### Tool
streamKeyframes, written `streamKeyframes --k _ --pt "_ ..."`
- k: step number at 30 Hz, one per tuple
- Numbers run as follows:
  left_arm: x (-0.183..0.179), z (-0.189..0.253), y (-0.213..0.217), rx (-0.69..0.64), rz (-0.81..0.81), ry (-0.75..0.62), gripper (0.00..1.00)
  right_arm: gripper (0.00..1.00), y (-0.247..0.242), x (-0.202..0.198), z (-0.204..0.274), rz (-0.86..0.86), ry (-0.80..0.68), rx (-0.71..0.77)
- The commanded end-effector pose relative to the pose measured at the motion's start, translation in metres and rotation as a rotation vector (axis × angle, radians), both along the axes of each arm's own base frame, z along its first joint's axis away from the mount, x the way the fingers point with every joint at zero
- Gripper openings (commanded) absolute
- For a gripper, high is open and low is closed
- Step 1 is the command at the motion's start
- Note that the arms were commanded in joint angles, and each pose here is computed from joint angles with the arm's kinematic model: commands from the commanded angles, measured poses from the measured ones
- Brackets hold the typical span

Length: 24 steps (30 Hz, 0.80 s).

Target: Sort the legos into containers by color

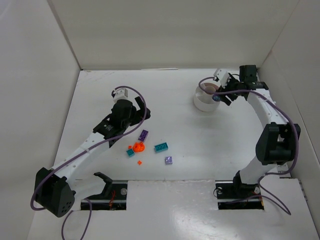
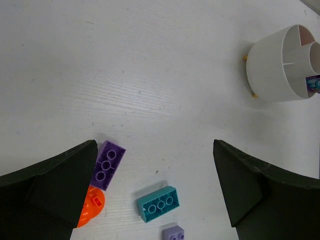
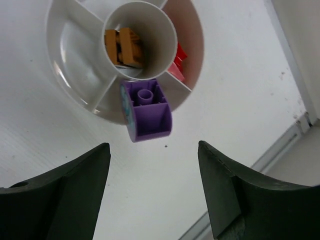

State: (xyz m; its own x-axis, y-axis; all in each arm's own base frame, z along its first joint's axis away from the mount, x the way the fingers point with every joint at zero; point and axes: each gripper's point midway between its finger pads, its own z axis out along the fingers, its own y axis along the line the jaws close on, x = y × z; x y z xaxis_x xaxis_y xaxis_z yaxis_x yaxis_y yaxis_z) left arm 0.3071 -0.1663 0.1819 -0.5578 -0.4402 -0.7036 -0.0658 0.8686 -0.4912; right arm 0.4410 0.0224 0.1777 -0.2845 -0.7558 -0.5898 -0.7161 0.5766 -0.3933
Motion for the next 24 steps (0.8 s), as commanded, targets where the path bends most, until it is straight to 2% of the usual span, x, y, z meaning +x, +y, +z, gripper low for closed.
streamKeyframes --k 1,6,11,23,24 --pt "0.001 0.004 -0.002 -0.011 -0.019 -0.023 1.0 0.76 0.03 0.009 0.014 0.166 -0.08 0.133" --pt "0.001 0.001 -0.002 -0.006 -0.019 -0.015 1.0 0.77 0.019 0.01 0.013 0.136 -0.081 0.12" --pt "0.004 0.004 -0.005 -0.015 -0.027 -0.02 1.0 0.77 -0.003 0.009 -0.008 0.072 -0.045 0.144" --pt "0.006 0.002 -0.007 -0.011 -0.027 -0.012 1.0 0.77 0.007 0.017 -0.028 0.133 -0.027 0.237" --pt "0.006 0.002 -0.007 -0.011 -0.027 -0.012 1.0 0.74 0.009 0.018 -0.027 0.135 -0.031 0.251"
